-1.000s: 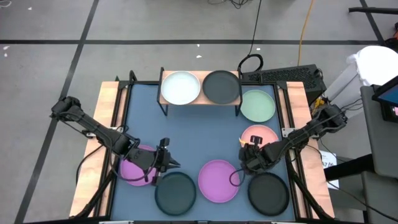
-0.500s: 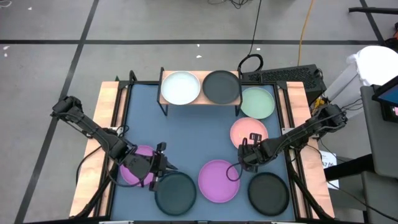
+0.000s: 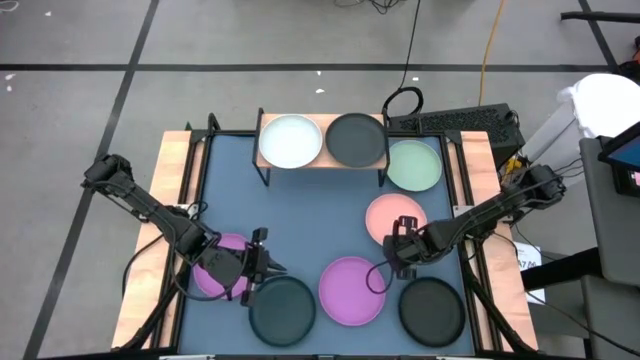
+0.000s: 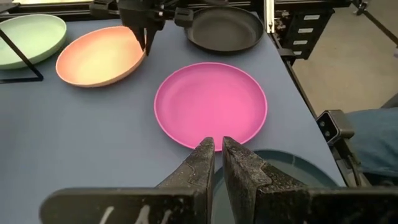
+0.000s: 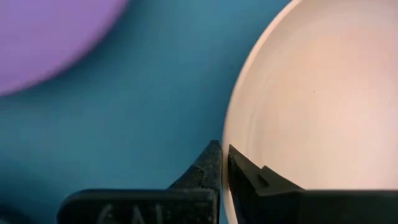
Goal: Place and stack plates onto a shelf
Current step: Stack the orange plate on top of the black plate on the shelf
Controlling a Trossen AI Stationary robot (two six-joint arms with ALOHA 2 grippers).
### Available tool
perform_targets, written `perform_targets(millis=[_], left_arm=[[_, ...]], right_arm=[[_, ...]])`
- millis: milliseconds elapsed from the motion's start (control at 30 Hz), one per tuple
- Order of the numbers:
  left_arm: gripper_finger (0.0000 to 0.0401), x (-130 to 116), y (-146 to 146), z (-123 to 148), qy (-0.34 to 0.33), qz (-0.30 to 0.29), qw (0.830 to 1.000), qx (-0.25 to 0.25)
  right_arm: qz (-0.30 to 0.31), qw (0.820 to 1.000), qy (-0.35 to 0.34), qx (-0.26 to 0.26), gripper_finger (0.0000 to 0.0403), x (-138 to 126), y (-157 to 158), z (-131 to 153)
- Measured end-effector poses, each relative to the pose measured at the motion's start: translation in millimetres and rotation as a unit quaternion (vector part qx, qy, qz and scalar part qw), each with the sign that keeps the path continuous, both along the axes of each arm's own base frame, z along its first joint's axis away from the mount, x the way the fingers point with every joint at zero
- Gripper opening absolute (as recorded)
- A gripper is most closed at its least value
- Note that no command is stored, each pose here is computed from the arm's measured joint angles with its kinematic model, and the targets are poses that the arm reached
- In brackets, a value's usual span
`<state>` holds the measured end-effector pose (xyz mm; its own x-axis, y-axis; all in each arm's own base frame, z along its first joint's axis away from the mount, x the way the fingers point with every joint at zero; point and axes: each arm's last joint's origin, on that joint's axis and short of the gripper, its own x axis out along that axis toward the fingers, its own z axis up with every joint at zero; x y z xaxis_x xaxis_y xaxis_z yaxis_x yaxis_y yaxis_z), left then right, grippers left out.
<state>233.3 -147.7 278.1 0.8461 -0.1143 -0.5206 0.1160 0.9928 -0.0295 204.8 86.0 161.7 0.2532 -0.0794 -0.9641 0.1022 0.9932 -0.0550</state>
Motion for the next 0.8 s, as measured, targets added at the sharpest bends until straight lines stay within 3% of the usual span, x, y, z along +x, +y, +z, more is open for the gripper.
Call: perform_targets(millis=[433,800], left_arm=[[0.0037,0,0,0,-0.001,0.004,1.0,-0.002],[0.0037,0,0,0,-0.001,0.005,1.0,-0.003]], right_arm=[[0.093,0.985,-0.131,0.065,0.0001,3,8,34],[0.145,0.966,-0.201,0.071,0.0001,12,13,58]])
